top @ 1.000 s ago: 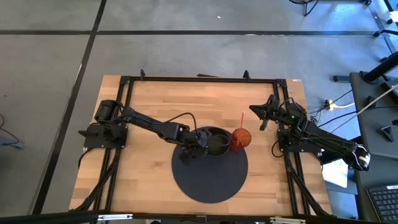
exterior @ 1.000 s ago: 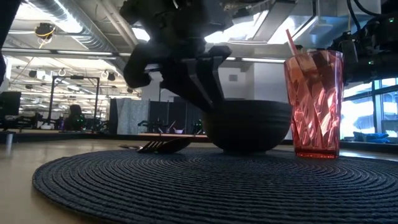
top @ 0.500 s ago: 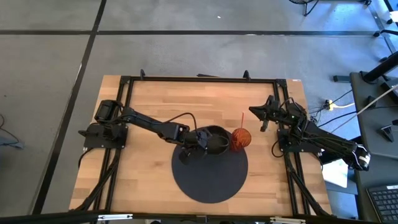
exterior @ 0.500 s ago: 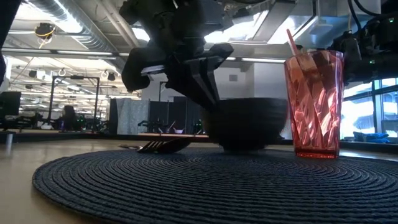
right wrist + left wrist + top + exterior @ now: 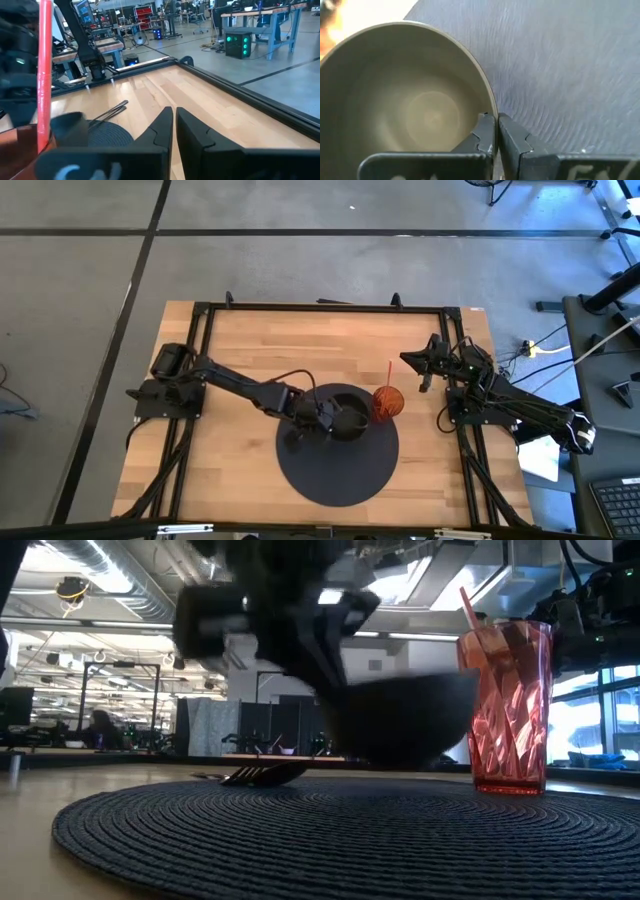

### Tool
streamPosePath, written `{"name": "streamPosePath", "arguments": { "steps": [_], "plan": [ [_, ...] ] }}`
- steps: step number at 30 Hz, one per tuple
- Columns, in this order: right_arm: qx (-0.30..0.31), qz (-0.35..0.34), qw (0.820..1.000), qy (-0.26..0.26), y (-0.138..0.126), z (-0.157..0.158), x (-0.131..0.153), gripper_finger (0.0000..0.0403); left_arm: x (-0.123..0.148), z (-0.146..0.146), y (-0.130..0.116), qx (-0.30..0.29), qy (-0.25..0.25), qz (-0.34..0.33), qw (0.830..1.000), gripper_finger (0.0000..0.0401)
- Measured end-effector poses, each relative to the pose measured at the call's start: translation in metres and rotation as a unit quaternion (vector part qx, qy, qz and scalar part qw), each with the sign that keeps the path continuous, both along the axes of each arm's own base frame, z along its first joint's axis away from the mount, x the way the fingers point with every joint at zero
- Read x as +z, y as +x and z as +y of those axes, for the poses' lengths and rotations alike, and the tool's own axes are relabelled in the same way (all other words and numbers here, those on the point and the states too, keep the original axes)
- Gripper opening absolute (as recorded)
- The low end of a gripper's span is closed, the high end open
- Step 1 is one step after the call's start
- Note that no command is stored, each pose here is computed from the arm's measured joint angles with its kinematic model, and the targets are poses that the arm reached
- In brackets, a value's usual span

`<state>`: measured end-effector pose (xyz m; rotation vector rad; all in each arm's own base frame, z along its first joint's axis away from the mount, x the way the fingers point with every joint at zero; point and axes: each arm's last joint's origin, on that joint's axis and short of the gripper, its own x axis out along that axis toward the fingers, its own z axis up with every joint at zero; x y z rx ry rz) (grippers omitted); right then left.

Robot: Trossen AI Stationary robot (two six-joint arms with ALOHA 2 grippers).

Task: Pick & Place Utensil
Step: Adjust the black bowl

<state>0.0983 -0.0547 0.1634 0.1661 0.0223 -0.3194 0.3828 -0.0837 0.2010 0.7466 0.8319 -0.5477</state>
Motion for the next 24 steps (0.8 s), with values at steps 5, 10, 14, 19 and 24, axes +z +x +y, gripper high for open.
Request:
{"name": "streamPosePath", "arguments": {
  "steps": [5, 10, 14, 19, 24],
  "plan": [
    [0.0, 0.0, 1.0, 0.0, 0.0, 0.0, 0.0, 0.0023, 0.017, -0.018, -0.001, -0.013, -0.014, 0.016, 1.0, 0.0004],
    [0.0, 0.0, 1.0, 0.0, 0.0, 0.0, 0.0, 0.0023, 0.016, -0.026, -0.006, -0.012, -0.045, 0.042, 0.998, 0.0004],
    [0.0, 0.0, 1.0, 0.0, 0.0, 0.0, 0.0, 0.0023, 0.017, -0.031, -0.006, -0.012, -0.05, 0.038, 0.998, 0.0004],
    [0.001, 0.0, 1.0, 0.001, 0.0, 0.0, 0.0, 0.0023, 0.006, -0.031, -0.003, -0.01, -0.07, 0.052, 0.996, 0.0004],
    [0.004, 0.003, 1.0, 0.003, 0.0, 0.0, -0.001, 0.0023, -0.012, -0.034, 0.002, -0.012, -0.068, 0.072, 0.995, 0.0007]
  ]
}}
